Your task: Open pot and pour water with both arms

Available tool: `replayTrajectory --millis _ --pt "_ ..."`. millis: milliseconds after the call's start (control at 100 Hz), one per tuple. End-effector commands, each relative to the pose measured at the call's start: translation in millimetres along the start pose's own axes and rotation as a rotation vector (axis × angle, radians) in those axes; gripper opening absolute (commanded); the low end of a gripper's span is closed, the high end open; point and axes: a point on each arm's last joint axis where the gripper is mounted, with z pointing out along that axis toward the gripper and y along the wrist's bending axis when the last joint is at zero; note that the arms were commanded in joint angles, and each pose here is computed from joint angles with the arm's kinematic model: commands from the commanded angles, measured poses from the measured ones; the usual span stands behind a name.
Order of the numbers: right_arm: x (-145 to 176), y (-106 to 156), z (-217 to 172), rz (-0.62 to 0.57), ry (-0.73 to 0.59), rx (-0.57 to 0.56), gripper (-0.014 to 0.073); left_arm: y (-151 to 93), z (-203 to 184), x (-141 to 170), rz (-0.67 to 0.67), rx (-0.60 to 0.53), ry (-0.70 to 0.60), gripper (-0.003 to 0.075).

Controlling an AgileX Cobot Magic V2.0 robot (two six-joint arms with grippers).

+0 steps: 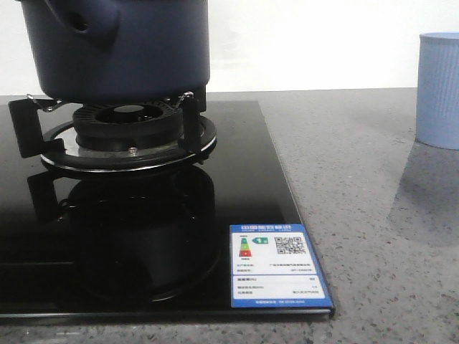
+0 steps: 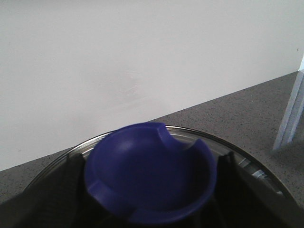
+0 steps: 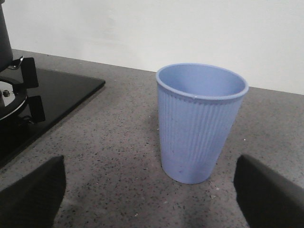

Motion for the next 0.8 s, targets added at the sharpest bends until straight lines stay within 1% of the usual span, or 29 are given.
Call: replayTrajectory --millis 0,120,290,430,520,570,640,690,710,740,750,760,780,790 --pt "-10.7 0.7 0.9 0.008 -0.057 -0.019 0.0650 0.3 -10.0 -26.7 -0.002 -0.016 -0.136 0.0584" --pt "-11.0 0.9 0.9 0.008 -0.060 -0.022 0.0650 1.1 -23.7 -38.0 -0.005 -0.016 -0.183 0.0582" --pt "-15.0 4.8 0.4 0.008 -0.105 -0.065 0.0650 3.8 -63.5 -65.3 -0.008 -0.019 -0.309 0.0582" --pt "-24.7 13.5 -1.9 0.005 -0.208 -0.163 0.0650 11.3 -101.2 -81.6 0.007 -0.037 -0.376 0.0575" --pt "-36.6 19.0 -3.2 -0.004 -0.273 -0.231 0.0633 18.6 -123.0 -86.6 0.028 -0.066 -0.385 0.0538" --pt "-45.1 20.9 -3.2 -0.014 -0.301 -0.257 0.0587 22.6 -133.0 -87.6 0.045 -0.085 -0.380 0.0504" --pt "-60.8 23.3 -3.2 -0.049 -0.342 -0.289 0.0472 28.3 -146.2 -88.9 0.049 -0.118 -0.380 0.0435" --pt "-73.9 25.3 -3.8 -0.084 -0.375 -0.314 0.0347 31.5 -155.3 -90.2 0.051 -0.141 -0.388 0.0375" --pt "-80.1 26.4 -4.2 -0.101 -0.391 -0.325 0.0312 32.4 -159.0 -90.3 0.052 -0.149 -0.387 0.0344" --pt "-88.1 28.0 -5.0 -0.128 -0.409 -0.342 0.0223 33.6 -163.6 -90.8 0.053 -0.159 -0.390 0.0302" --pt "-92.3 28.7 -5.6 -0.137 -0.421 -0.349 0.0204 34.1 -165.9 -90.9 0.054 -0.164 -0.391 0.0279" --pt "-94.4 29.0 -5.8 -0.143 -0.426 -0.353 0.0167 34.3 -166.9 -91.0 0.054 -0.166 -0.392 0.0267" --pt "-100.5 30.2 -6.7 -0.156 -0.442 -0.364 0.0129 34.8 -170.0 -91.1 0.055 -0.172 -0.392 0.0231" --pt "-102.5 31.0 -7.1 -0.157 -0.446 -0.372 0.0090 35.0 -171.1 -91.2 0.055 -0.174 -0.393 0.0218"
